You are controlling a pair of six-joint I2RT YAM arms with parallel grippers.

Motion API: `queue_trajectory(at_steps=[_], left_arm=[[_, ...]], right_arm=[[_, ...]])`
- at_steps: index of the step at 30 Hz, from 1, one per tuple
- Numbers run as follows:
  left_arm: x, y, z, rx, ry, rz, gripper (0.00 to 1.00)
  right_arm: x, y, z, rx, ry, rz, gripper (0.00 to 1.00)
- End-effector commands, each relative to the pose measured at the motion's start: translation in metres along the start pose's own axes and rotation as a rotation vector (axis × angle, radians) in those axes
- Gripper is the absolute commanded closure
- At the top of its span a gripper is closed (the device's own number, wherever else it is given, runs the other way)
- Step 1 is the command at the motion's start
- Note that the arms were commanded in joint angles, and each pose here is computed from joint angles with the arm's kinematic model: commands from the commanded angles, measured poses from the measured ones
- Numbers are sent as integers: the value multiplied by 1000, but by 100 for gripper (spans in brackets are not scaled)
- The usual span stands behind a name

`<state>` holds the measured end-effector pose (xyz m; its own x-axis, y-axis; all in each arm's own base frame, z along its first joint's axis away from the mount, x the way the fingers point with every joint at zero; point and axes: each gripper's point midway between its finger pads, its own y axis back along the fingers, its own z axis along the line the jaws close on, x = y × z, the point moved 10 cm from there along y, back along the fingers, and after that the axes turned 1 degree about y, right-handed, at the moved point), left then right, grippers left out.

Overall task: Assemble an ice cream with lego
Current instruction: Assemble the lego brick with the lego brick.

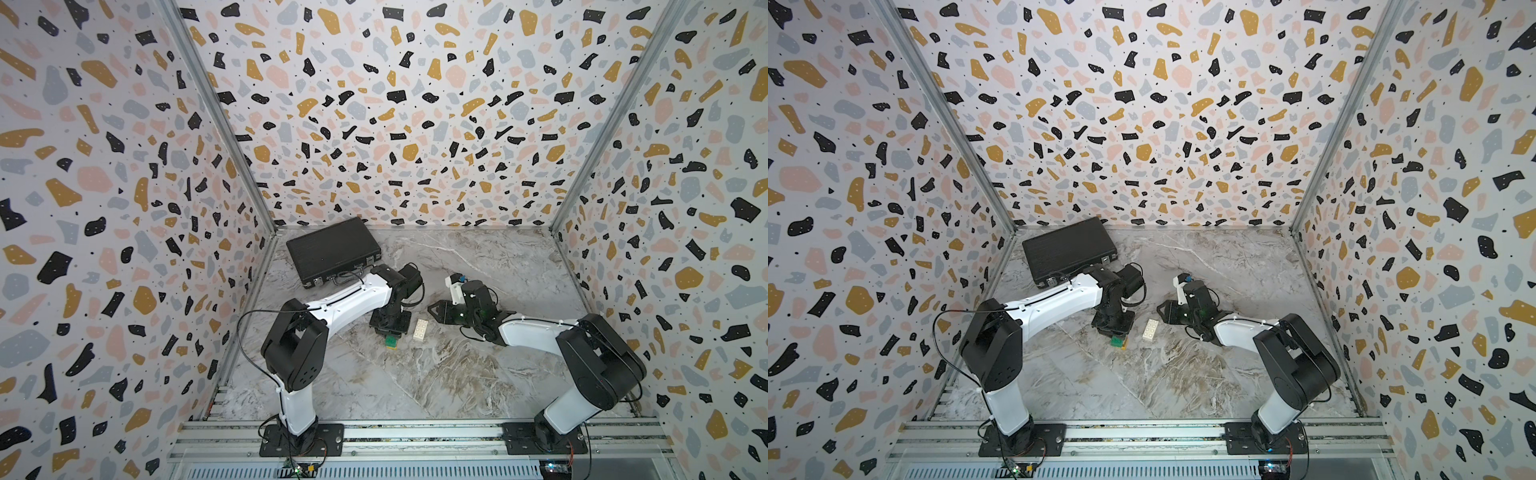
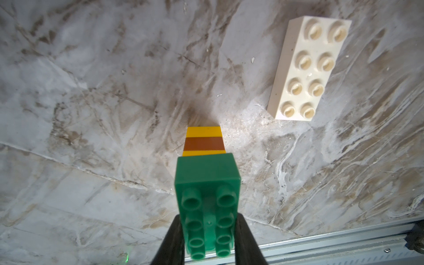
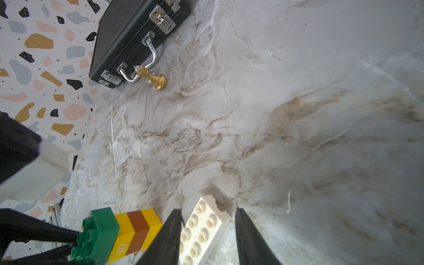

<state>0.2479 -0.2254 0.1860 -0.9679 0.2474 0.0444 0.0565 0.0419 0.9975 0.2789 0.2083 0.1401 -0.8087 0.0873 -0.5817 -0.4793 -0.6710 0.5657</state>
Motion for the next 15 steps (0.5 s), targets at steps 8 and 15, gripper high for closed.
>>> queue_trajectory(at_steps=[8,15], left_arm=[[-11,-24,9,4,-44,64,100],[-20,-21,5,28,-105,37,99]], right_arm=[[-10,1,11,-57,30,-7,50],[-9,-1,15,-132,33,8,44]])
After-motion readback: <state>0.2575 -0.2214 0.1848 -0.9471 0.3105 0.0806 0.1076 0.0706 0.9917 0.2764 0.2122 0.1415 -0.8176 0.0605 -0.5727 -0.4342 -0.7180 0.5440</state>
